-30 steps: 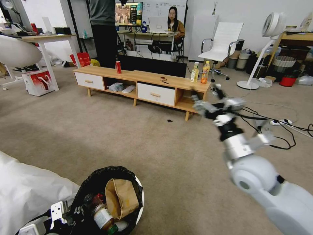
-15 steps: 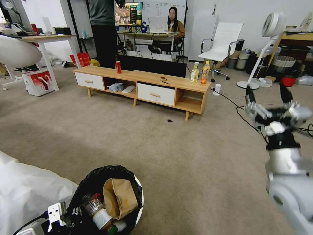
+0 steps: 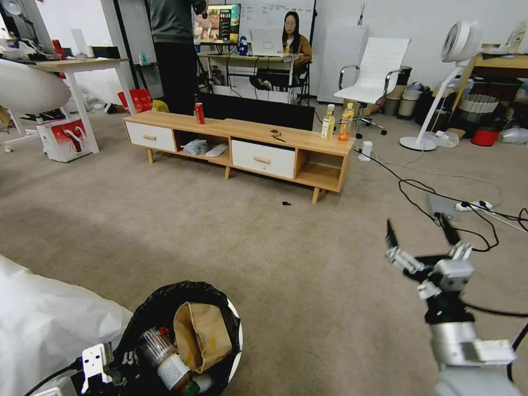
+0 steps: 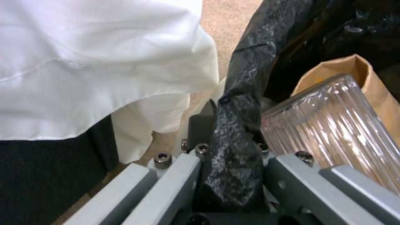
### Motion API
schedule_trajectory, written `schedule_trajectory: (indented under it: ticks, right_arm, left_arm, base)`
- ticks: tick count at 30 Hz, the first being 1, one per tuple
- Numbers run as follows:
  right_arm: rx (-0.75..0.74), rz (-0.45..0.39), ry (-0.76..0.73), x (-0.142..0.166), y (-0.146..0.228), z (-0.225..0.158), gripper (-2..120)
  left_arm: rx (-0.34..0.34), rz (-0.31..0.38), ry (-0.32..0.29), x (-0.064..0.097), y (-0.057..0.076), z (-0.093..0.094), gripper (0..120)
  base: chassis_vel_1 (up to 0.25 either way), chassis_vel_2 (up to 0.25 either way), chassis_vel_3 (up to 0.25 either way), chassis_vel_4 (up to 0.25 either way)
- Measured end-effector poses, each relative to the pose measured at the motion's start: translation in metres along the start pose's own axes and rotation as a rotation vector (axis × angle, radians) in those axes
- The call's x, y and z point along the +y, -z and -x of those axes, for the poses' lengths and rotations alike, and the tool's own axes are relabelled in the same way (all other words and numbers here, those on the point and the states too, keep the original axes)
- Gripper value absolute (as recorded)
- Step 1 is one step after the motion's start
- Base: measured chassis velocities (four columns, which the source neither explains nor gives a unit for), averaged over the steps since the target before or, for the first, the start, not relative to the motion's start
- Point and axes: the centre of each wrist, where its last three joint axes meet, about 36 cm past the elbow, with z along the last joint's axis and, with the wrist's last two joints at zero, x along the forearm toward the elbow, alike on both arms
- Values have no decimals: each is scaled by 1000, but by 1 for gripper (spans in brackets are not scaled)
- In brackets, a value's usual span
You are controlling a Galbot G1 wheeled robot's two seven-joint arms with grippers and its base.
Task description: Pick up the trash bin and place the garbage on the floor into it.
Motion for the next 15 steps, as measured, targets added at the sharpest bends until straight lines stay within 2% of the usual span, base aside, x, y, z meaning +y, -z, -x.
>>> schedule_trajectory:
  ticks: [5,15]
  right_arm:
    - [53,-29,-30,6,-9,-11,99]
    - [75,-26,-49,11,-14,-15,100]
  left_arm:
    - [2,9,-9,-3,-3,1,1]
    - [2,34,-8,-3,-6,1,1]
  base:
    - [0,0,0,0]
    - [0,0,0,0]
